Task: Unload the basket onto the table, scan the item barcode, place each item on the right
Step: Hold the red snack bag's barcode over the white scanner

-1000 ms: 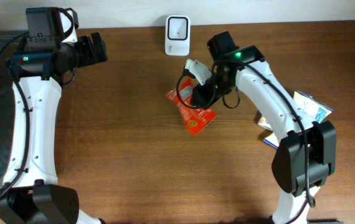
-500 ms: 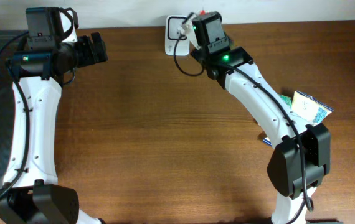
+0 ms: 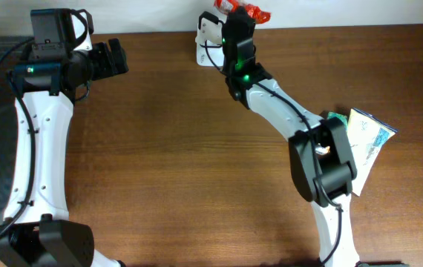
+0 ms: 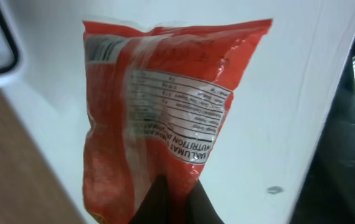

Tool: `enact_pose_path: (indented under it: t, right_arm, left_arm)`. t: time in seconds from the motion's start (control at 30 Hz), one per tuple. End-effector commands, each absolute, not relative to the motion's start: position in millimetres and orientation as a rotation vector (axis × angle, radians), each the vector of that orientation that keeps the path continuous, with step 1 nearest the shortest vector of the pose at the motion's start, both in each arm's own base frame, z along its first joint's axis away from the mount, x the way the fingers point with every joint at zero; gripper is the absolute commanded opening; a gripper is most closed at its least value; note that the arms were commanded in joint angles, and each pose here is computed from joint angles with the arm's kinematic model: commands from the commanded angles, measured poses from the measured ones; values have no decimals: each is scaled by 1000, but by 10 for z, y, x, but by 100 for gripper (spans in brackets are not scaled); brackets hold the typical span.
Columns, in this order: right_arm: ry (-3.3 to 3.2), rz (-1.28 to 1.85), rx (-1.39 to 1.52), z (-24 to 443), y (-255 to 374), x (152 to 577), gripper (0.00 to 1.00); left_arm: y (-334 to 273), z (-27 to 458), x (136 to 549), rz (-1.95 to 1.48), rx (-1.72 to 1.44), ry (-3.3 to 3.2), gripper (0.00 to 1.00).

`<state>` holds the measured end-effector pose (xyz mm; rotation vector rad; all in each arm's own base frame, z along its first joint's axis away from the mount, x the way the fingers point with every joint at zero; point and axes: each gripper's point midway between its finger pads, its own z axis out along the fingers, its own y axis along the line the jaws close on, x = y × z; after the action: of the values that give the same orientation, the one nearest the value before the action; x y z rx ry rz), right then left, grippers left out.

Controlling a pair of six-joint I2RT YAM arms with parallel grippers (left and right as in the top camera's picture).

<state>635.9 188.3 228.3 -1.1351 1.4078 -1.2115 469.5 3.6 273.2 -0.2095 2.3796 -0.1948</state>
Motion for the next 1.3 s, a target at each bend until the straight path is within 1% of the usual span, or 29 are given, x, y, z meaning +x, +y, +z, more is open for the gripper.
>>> enact_pose_path:
  t: [0.0,0.1,0.33,0.47,0.6,0.67,1.1,1.27]
  right_arm:
    - [1350,-1354,-1212,2307,1878,6382,4]
    - [1354,-1351,-1229,2232,1886,6392,4]
    - [1304,-1293,-1283,2170,2134,6358,4]
    - [1297,-1274,-1320,2058,2200,6358,4]
    - [1309,-1271,-1345,1851,2212,6386,4]
    - [1304,-1274,-1328,1831,2217,6402,4]
    - [1297,-1292,-1274,1912,2201,6411,4]
    - [1272,-1316,-1155,2147,2165,6410,4]
  left_arm:
    - [39,2718,4709,-182,-190,2382,99]
    - [39,2718,4709,-182,-190,2382,99]
    - [39,2718,4709,-182,-190,2382,99]
    - [39,2718,4709,-183,-191,2382,99]
    - [40,2718,4709,-182,-191,2382,99]
    - [39,2718,4709,-183,-191,2382,99]
    - [39,2718,4709,-183,-191,2382,99]
    - [39,2718,4709,-182,-190,2382,99]
